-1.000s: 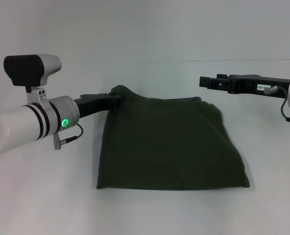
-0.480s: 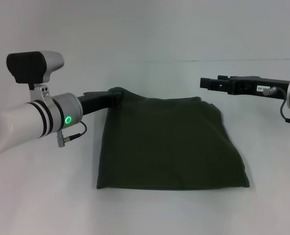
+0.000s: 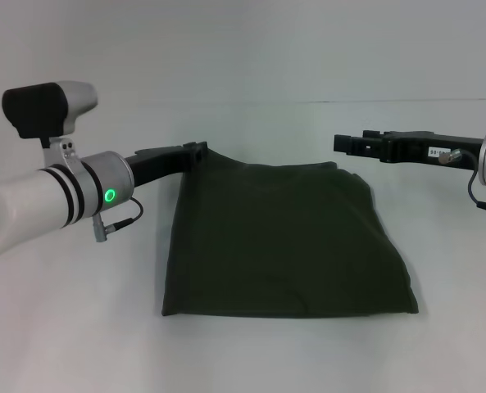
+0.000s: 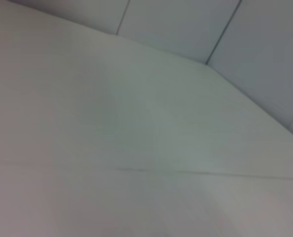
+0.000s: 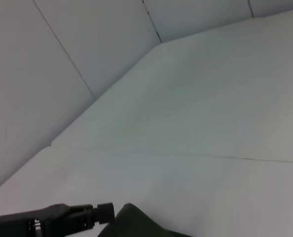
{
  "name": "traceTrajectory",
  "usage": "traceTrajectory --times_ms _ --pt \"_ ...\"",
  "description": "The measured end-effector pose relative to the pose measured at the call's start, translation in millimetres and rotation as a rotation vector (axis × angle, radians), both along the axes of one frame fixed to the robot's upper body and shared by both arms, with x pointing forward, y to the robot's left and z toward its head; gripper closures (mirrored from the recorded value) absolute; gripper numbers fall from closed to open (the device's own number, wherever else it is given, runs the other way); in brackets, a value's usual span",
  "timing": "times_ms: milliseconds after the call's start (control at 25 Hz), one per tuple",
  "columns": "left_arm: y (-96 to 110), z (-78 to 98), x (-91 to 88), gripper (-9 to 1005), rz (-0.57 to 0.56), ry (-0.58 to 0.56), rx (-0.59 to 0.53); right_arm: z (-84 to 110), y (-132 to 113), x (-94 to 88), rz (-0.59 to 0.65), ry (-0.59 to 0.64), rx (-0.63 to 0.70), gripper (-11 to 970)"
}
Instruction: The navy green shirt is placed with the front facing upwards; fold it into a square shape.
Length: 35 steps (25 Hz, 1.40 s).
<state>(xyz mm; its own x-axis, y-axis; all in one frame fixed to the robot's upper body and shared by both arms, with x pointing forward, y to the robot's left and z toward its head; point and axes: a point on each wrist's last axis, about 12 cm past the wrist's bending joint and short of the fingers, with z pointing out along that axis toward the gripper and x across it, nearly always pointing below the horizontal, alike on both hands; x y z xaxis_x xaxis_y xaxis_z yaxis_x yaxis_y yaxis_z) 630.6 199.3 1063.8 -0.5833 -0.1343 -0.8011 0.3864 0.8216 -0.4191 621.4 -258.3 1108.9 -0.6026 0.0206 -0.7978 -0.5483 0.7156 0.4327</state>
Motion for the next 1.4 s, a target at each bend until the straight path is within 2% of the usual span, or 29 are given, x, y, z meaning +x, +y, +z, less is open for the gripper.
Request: traceTrajectory --times_ms 120,520,880,1400 --pt "2.0 0.9 0.9 898 0.017 -0.001 -0.015 -0.8 -0.3 -0.3 0.0 0.002 -0.001 183" --pt "-2.1 -6.4 -0.3 461 0.03 0.026 0.012 -2.1 0.5 -1.0 -0.001 0.005 0.001 183" --pt "-8.7 -8.3 -1.6 218 0.003 0.034 0.022 -4.0 0.5 -2.2 -0.003 0.01 0.003 183" --pt "-7.1 -6.8 0.2 212 0.008 0.026 0.035 -4.7 -1.0 -2.7 -0.01 0.012 0.004 184"
